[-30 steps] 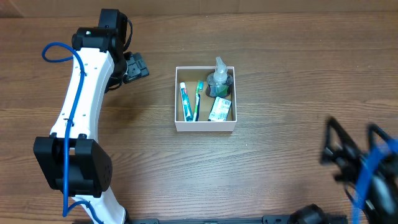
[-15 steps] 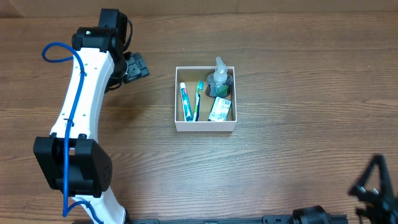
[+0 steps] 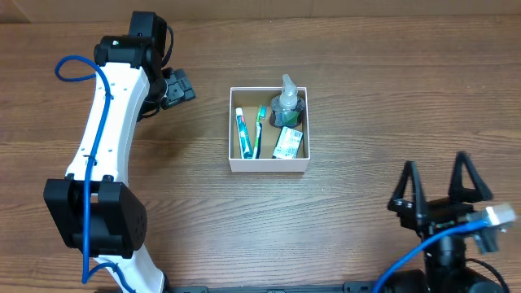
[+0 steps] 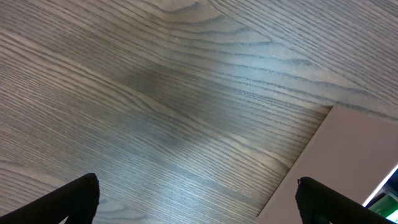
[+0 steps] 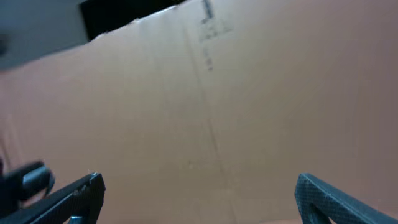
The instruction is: Pack container
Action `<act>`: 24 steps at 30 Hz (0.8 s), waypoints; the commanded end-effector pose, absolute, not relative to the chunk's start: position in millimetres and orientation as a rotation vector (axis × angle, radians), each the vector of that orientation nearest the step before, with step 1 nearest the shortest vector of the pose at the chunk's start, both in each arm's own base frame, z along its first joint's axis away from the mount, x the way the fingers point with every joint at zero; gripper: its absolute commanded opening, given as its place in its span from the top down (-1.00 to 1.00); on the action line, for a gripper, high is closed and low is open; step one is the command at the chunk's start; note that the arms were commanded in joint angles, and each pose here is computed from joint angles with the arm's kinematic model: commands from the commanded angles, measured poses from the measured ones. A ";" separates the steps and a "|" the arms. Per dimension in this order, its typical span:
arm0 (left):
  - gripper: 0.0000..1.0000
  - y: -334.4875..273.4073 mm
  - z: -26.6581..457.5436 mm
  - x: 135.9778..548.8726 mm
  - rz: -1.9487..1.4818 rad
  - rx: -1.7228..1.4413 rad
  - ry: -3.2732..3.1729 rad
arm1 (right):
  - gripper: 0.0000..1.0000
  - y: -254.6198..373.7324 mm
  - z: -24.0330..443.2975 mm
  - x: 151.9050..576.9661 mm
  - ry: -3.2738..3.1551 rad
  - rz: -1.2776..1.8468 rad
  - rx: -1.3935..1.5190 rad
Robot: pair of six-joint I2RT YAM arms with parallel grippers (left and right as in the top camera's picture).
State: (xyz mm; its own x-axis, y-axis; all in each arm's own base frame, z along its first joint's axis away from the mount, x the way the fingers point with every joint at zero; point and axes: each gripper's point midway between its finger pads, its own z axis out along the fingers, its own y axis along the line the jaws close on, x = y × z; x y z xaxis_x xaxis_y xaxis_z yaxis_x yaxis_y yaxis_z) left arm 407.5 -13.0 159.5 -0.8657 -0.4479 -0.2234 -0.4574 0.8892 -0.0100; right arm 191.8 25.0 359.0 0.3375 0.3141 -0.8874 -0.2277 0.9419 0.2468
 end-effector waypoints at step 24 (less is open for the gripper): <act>-1.00 -12.8 177.0 410.6 0.046 -0.665 2.793 | -1.00 41.4 226.6 237.3 1.380 0.255 -0.056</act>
State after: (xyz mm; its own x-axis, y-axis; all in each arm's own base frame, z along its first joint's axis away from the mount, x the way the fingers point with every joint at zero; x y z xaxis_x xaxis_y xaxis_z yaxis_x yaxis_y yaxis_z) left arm 407.6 -13.0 159.5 -0.8654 -0.4482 -0.2239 -0.4578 0.8890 -0.0100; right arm 237.6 41.4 226.4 0.1370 0.1445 -0.9800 -0.2063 0.9718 0.1145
